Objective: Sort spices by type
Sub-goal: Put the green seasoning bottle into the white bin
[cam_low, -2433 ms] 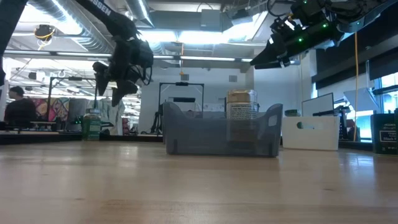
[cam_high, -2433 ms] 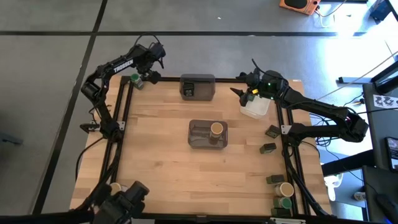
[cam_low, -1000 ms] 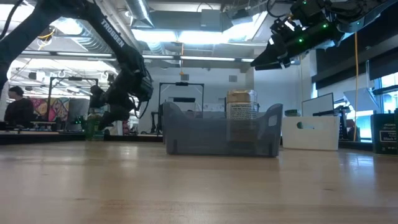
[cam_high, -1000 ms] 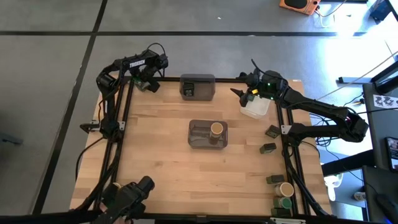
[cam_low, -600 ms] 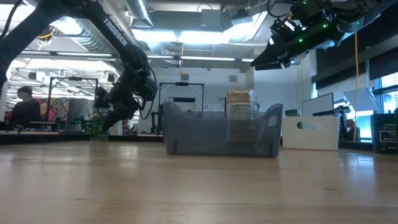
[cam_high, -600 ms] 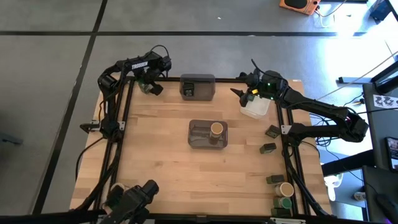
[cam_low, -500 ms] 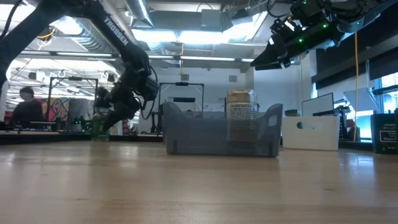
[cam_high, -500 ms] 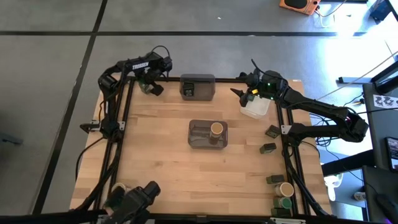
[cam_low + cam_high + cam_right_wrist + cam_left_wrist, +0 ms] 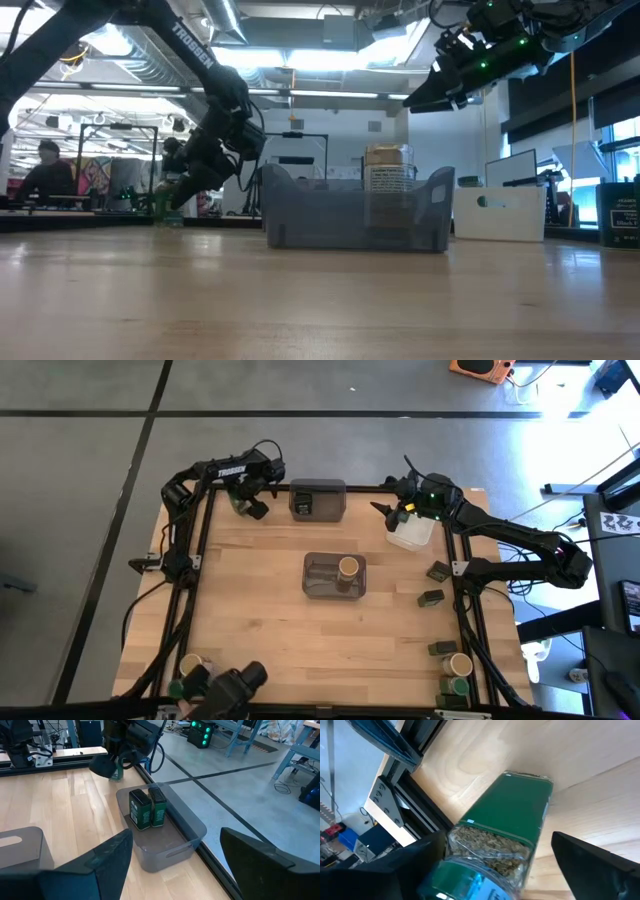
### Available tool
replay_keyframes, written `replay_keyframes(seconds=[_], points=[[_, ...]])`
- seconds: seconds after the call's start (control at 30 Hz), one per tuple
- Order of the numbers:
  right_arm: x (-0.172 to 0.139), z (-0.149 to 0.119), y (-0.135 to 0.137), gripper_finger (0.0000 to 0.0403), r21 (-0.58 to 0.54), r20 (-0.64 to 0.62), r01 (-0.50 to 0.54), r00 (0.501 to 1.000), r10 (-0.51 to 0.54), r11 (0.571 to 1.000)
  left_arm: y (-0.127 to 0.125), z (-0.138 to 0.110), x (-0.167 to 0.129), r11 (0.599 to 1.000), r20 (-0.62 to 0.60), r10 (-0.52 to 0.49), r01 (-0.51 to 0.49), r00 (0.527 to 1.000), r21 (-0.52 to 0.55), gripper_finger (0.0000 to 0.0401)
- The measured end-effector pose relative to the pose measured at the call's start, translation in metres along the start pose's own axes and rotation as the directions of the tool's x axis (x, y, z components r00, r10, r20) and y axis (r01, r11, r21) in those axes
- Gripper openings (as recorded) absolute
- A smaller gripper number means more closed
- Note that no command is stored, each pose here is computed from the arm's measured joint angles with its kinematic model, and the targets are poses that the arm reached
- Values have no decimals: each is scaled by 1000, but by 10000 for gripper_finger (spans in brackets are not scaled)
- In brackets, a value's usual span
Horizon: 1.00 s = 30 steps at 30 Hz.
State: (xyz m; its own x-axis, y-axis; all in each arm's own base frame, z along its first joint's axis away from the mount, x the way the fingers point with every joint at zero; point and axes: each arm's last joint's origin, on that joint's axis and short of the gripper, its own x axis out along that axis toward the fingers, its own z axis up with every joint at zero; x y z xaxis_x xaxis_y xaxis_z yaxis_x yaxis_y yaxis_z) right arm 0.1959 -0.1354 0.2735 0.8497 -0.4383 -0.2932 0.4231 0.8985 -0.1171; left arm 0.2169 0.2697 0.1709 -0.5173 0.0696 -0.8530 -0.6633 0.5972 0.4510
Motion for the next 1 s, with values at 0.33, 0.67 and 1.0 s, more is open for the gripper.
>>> replay_keyframes(seconds=[0.33,0.67,1.0], points=[[0,-1,0,299,1,-7,-1,1000,1,1000,-9,-1,-4,997,12,-24,23,1000,69,264],[0,-1,0,299,1,-8,-1,1000,1,1000,-25,-6,-12,979,8,-8,6,1000,204,194],[0,-1,0,299,1,-8,-1,1000,1,1000,-56,-29,-50,953,138,4,-46,990,300,209]])
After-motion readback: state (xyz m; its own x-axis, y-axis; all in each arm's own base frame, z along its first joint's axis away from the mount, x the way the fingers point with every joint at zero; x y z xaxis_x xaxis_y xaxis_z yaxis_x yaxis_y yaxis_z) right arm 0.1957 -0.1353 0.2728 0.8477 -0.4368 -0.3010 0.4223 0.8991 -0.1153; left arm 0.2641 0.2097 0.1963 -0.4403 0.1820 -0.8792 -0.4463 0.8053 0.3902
